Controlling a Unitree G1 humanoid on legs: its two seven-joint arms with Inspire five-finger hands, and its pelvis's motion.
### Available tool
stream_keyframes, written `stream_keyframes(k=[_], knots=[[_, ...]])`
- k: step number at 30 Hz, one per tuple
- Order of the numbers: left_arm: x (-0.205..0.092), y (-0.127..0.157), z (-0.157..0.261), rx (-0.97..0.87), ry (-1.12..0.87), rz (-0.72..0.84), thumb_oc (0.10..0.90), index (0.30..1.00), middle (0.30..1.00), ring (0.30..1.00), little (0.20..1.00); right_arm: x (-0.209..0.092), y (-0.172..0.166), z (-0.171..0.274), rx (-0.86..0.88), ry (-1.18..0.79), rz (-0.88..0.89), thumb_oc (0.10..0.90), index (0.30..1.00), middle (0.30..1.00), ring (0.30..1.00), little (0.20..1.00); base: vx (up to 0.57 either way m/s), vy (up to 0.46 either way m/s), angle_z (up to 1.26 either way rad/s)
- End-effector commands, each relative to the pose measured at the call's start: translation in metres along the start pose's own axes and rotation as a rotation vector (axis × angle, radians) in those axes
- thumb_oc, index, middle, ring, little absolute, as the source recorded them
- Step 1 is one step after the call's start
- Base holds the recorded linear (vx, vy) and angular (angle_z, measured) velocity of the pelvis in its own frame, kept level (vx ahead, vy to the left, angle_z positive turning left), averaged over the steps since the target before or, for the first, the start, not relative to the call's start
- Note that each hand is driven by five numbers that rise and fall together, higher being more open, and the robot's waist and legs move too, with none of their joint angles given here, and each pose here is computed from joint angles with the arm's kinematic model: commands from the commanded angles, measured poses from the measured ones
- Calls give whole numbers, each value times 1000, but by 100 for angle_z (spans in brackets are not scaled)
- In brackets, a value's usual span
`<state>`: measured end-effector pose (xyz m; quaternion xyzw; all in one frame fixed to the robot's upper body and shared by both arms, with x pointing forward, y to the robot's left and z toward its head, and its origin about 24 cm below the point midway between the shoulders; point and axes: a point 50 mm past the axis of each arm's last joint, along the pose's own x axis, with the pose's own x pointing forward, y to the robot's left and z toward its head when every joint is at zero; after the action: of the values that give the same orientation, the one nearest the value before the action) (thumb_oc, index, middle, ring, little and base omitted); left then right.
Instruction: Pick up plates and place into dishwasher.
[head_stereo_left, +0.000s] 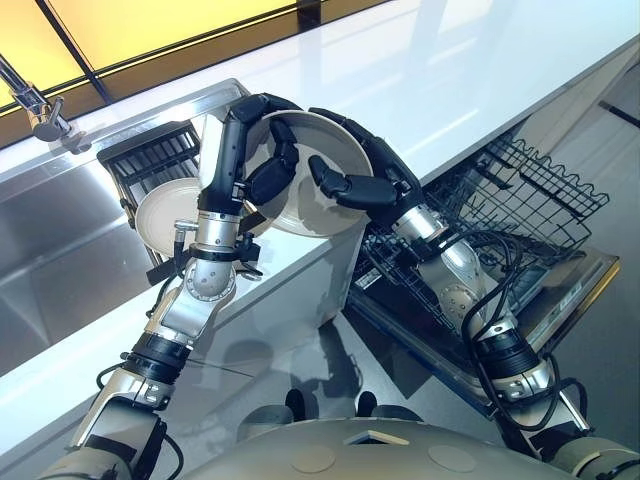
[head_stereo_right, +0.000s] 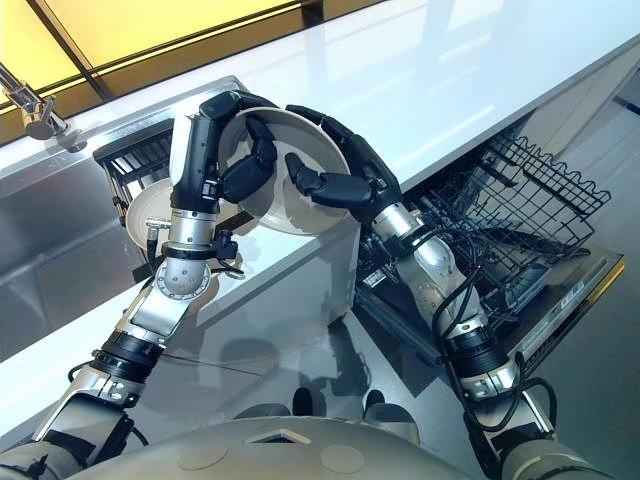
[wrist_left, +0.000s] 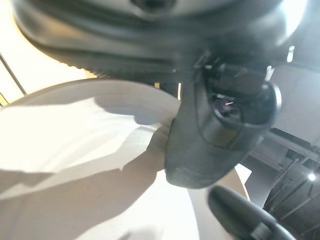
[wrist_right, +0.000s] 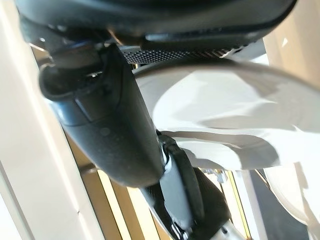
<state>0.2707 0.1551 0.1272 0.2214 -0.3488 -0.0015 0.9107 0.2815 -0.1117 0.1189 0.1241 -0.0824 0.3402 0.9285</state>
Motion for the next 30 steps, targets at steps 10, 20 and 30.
stream_keyframes(k=[10, 20, 30], knots=[[34, 8, 53, -152, -346, 121, 100, 300, 300, 300, 200, 19, 14, 30, -4, -126, 138, 800, 900, 900, 900, 900, 0, 0, 0], [34, 4, 54, -175, -349, 122, 100, 300, 300, 300, 200, 21, 16, 29, 37, -141, 104, 800, 900, 900, 900, 900, 0, 0, 0], [34, 0, 57, -171, -363, 112, 100, 300, 300, 300, 200, 23, 16, 24, 101, -128, 62, 800, 900, 900, 900, 900, 0, 0, 0]])
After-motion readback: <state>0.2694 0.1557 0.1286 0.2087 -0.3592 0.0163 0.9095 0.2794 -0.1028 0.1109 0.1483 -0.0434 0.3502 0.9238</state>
